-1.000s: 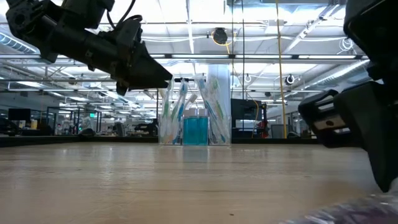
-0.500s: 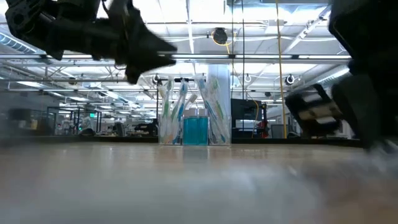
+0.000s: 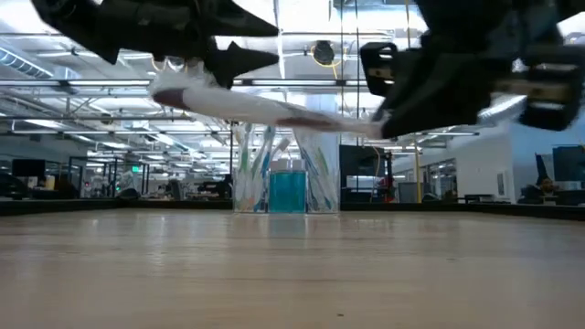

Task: Pick & Place toothbrushing station
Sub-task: Put the violet toothbrush into the transparent organizer

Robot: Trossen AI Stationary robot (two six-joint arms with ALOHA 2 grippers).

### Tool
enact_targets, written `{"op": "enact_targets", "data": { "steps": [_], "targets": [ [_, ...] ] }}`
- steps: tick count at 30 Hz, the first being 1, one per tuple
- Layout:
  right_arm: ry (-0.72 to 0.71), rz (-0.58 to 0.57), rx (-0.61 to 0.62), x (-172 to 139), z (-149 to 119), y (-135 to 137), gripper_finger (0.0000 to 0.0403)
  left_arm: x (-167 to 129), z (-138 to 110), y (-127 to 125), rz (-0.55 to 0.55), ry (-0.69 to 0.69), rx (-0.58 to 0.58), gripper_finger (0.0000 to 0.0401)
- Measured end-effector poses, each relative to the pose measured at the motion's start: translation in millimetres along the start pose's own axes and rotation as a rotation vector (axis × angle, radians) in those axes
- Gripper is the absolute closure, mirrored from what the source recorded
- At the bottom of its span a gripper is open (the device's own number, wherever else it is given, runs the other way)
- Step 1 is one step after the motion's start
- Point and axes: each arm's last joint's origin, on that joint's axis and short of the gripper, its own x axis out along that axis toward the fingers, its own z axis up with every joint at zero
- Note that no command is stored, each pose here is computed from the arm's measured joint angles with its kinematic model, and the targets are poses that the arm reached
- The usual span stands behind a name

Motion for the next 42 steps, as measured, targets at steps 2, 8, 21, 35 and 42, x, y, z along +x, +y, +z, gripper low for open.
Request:
{"op": "enact_targets", "data": {
  "steps": [2,8,21,35,42],
  "targets": [
    [0.018,-0.029,-0.049,-3,-4,-11,0.0377,7,2,0,0.038,0.067,-0.003,0.0240],
    [0.068,-0.074,-0.277,-6,-16,-33,0.0381,32,1,3,0.108,0.172,-0.088,0.0240],
    [0.258,-0.211,-0.584,-8,-28,-51,0.0381,71,-46,45,0.230,0.304,-0.194,0.0240],
    [0.300,-0.237,-0.677,-11,-37,-67,0.0379,76,-46,54,0.249,0.238,-0.130,0.0240],
    [0.308,-0.250,-0.680,-12,-39,-72,0.0378,75,-43,62,0.257,0.239,-0.137,0.0240]
  ]
}}
